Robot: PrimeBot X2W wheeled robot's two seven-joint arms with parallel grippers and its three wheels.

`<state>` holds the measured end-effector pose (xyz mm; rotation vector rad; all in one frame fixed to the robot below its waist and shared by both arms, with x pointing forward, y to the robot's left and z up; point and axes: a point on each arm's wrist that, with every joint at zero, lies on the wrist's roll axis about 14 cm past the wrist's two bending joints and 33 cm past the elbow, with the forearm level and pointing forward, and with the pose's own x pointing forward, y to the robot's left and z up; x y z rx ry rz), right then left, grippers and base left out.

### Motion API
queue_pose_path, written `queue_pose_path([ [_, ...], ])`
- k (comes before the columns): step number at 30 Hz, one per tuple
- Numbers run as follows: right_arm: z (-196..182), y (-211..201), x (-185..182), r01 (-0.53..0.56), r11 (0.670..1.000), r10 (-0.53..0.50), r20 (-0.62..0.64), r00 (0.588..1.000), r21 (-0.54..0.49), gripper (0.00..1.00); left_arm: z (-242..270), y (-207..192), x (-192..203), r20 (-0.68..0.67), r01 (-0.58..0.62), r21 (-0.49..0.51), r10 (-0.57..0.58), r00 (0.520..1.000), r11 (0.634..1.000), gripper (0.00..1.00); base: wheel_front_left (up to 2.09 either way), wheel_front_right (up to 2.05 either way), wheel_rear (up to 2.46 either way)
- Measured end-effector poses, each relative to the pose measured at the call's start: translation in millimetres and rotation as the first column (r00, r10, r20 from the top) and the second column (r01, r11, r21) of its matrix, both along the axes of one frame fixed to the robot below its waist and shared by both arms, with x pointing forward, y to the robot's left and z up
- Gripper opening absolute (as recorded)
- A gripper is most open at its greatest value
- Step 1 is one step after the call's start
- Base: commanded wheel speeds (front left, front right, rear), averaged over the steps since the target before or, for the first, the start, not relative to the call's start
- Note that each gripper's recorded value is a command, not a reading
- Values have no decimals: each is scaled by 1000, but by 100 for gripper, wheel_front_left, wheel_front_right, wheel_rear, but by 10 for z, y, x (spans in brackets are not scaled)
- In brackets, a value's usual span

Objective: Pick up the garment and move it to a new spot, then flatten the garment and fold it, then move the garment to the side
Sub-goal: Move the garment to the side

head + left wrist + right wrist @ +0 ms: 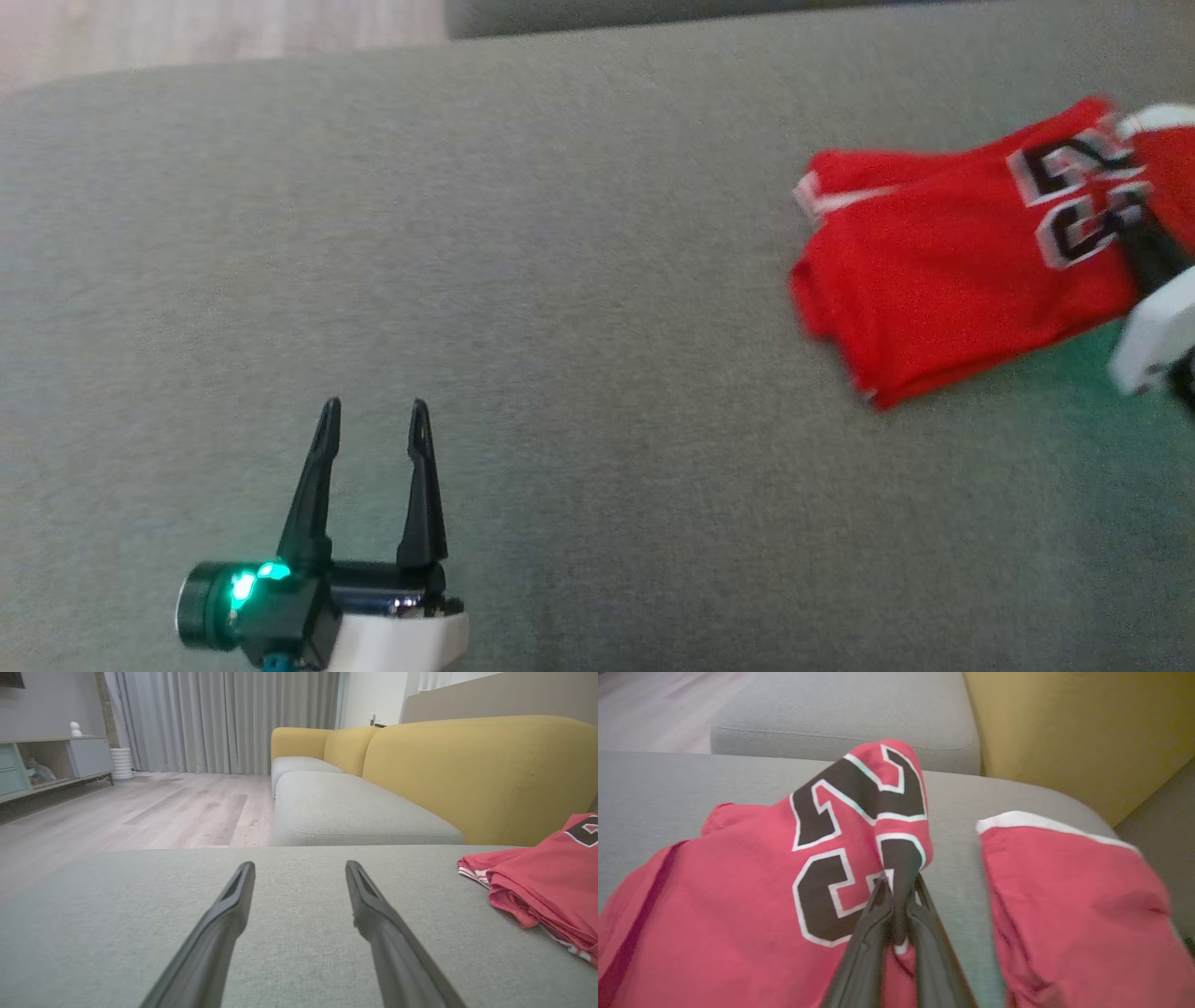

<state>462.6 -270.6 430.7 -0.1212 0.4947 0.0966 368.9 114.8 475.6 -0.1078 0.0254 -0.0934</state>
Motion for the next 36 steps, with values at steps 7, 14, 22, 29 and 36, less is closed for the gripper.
queue_pose_path([
  [7,264,-939,-62,113,973,-117,-7,993,-203,0,-132,-240,269,-18,82,-31,-82,996,996,100,0,0,0],
  [14,665,-1573,-65,230,918,-224,58,973,-323,0,-277,-335,483,-36,104,-46,-106,994,993,100,0,0,0],
  [22,754,-1670,-166,296,890,-280,96,955,-346,100,-276,-359,511,-33,121,-44,-122,992,992,100,0,0,0],
  [29,343,-951,-417,211,957,-207,39,978,-199,100,-67,-327,376,13,118,-26,-118,993,993,100,0,0,0],
  [36,-99,275,-870,30,999,-31,42,999,27,100,54,-301,25,25,127,-8,-127,992,992,100,0,0,0],
])
